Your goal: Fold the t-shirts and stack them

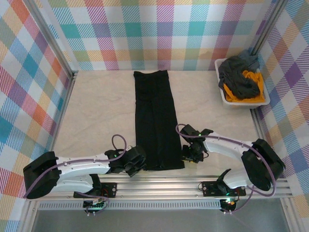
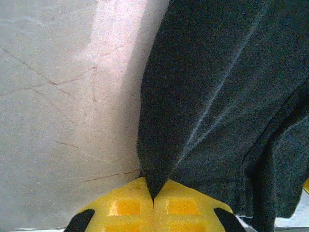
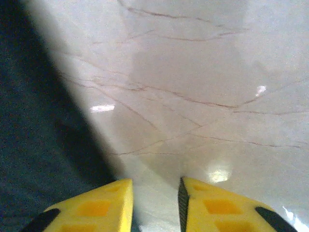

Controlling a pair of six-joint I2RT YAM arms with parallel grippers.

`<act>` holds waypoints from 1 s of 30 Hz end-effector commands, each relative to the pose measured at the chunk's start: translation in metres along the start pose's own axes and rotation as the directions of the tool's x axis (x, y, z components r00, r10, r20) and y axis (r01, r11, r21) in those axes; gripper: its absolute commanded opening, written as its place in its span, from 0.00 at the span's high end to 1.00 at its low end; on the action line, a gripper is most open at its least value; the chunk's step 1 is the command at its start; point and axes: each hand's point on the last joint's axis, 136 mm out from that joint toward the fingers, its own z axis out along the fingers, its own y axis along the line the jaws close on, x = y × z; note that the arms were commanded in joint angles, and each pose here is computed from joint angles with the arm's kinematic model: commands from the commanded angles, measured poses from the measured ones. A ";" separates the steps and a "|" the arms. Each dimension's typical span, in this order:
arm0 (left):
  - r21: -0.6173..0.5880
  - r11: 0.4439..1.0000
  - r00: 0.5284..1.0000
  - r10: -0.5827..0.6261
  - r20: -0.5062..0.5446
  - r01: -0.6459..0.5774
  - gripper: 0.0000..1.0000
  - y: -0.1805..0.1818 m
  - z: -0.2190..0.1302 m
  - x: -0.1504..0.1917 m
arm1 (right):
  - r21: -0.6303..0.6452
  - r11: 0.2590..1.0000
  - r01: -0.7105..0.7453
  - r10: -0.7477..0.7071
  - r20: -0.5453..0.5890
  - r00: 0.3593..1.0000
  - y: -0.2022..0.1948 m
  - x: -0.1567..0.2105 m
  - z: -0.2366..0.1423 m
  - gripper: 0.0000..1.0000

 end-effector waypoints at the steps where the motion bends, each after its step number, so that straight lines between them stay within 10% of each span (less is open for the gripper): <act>1: -0.052 0.999 1.000 -0.006 0.020 0.007 1.00 0.020 -0.002 -0.003 | -0.115 0.993 -0.023 0.022 -0.009 1.000 0.026 0.004 0.002 0.73; 13: -0.038 0.999 0.999 -0.024 0.035 0.025 1.00 0.030 -0.008 -0.007 | -0.146 0.989 -0.024 0.020 -0.030 0.999 0.041 0.029 -0.015 0.58; 30: -0.022 0.999 0.999 -0.027 0.039 0.028 1.00 0.028 -0.008 -0.008 | -0.079 0.996 -0.042 0.034 -0.101 0.994 0.040 0.053 0.013 0.61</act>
